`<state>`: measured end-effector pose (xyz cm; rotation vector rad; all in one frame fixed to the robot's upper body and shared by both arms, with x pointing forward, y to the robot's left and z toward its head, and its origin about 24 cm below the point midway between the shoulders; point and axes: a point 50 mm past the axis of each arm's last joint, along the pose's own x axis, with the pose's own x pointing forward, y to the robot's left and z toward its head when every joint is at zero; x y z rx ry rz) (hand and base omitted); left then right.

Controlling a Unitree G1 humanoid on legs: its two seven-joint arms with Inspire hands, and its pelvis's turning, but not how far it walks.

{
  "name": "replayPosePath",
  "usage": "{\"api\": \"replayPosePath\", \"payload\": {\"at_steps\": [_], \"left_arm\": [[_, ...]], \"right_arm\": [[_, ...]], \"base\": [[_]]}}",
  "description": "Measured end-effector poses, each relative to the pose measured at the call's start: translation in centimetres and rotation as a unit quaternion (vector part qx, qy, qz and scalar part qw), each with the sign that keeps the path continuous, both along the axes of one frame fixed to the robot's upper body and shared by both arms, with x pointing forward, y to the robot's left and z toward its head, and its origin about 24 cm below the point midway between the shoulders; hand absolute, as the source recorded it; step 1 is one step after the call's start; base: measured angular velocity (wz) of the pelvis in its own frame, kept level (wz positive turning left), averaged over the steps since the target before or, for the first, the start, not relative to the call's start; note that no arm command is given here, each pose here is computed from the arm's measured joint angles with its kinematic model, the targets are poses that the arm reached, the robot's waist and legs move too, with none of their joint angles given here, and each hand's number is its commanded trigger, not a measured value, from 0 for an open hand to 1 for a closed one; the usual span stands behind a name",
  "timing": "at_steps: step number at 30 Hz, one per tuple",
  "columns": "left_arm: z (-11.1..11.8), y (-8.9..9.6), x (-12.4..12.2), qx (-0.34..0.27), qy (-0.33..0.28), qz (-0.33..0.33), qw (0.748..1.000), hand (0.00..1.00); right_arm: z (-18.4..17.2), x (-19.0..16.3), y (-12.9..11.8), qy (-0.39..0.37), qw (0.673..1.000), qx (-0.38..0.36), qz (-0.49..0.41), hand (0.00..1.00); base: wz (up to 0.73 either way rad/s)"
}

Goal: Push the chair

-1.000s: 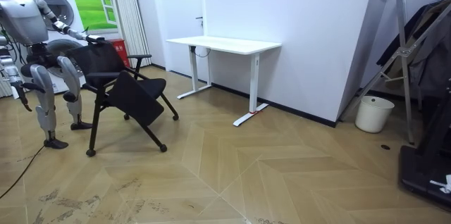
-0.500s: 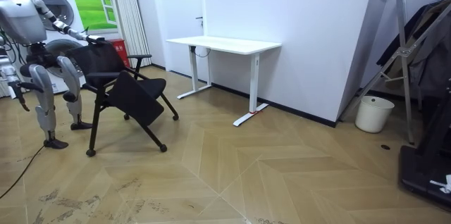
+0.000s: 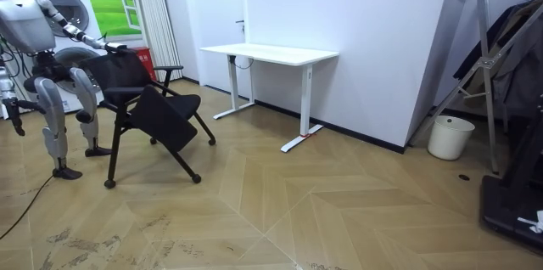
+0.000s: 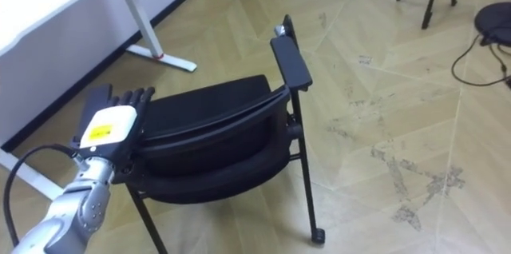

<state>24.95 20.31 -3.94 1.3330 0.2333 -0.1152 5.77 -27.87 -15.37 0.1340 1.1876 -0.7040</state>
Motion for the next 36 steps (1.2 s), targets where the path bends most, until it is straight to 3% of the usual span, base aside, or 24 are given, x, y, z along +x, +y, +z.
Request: {"api": "replayPosePath", "payload": {"at_steps": [1, 2, 17, 36], "left_arm": [[-0.02, 0.03, -0.01, 0.000, 0.000, 0.001, 1.000, 0.27], [-0.08, 0.09, -0.04, 0.000, 0.001, 0.003, 1.000, 1.00], [-0.38, 0.28, -0.42, 0.045, 0.007, -0.018, 0.999, 1.00], [-0.51, 0.35, -0.79, 0.046, -0.009, -0.017, 0.999, 1.00]], "right_arm": [[0.01, -0.01, -0.03, 0.000, 1.000, -0.001, -0.001, 0.00], [0.02, -0.03, -0.07, 0.001, 1.000, -0.002, -0.001, 0.00], [0.10, -0.06, -0.30, -0.002, 1.000, -0.006, -0.015, 0.00], [0.12, -0.05, -0.32, 0.000, 1.000, -0.009, -0.016, 0.00]], "base": [[0.00], [0.00], [0.00], [0.00]]}}
